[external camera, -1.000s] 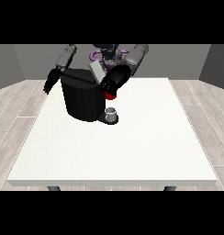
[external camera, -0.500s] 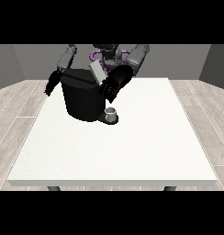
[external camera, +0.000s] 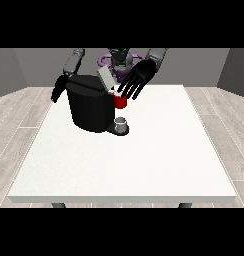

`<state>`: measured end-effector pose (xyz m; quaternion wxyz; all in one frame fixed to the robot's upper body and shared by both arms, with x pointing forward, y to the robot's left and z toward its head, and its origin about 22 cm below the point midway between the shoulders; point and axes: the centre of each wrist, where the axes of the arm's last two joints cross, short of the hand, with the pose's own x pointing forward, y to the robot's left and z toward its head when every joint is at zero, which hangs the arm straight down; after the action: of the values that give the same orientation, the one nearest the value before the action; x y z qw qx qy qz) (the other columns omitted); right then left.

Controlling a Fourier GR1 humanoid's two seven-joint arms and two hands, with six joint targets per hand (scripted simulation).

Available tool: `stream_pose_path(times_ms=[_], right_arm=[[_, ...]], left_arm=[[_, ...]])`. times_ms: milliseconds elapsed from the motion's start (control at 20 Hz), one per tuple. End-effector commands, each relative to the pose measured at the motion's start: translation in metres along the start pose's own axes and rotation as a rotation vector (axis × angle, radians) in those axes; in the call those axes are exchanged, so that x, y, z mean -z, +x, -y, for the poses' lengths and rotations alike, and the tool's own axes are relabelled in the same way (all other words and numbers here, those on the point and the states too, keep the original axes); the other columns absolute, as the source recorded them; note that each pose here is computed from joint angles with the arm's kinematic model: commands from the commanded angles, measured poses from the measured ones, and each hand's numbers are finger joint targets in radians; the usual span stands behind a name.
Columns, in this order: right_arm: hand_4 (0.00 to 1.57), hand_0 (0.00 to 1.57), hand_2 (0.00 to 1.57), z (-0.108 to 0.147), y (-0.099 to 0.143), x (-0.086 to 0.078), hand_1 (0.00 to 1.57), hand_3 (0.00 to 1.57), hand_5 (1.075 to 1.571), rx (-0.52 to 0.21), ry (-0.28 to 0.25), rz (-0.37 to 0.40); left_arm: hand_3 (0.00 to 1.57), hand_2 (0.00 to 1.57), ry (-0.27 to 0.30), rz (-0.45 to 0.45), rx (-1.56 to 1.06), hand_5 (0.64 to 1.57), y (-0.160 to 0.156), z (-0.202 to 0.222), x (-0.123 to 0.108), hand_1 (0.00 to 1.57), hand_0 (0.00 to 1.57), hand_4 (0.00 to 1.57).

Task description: Insert the coffee pod into the coffee machine and close the lid

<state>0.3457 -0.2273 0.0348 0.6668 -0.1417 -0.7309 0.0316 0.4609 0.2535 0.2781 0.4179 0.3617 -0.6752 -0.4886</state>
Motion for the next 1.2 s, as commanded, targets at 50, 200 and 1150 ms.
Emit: stream_pose_path(times_ms=[50,200,1150], right_arm=[[0.0,0.0,0.0,0.019,-0.045,-0.013,0.0,0.0,1.571,0.014,-0.079,-0.142],[0.0,0.0,0.0,0.024,-0.069,-0.035,0.0,0.0,1.571,-0.007,-0.06,-0.184],[0.0,0.0,0.0,0.017,-0.091,-0.09,0.0,0.0,1.571,0.067,0.02,-0.291]], left_arm=[[0.0,0.0,-0.144,0.027,-0.105,1.571,0.02,0.063,0.005,0.0,0.0,0.0],[0.0,0.18,-0.179,0.007,-0.157,1.571,0.006,0.089,-0.008,0.0,0.0,0.0],[0.0,0.0,-0.186,-0.337,-1.214,1.571,-0.014,0.327,-0.161,0.0,0.0,0.39]])
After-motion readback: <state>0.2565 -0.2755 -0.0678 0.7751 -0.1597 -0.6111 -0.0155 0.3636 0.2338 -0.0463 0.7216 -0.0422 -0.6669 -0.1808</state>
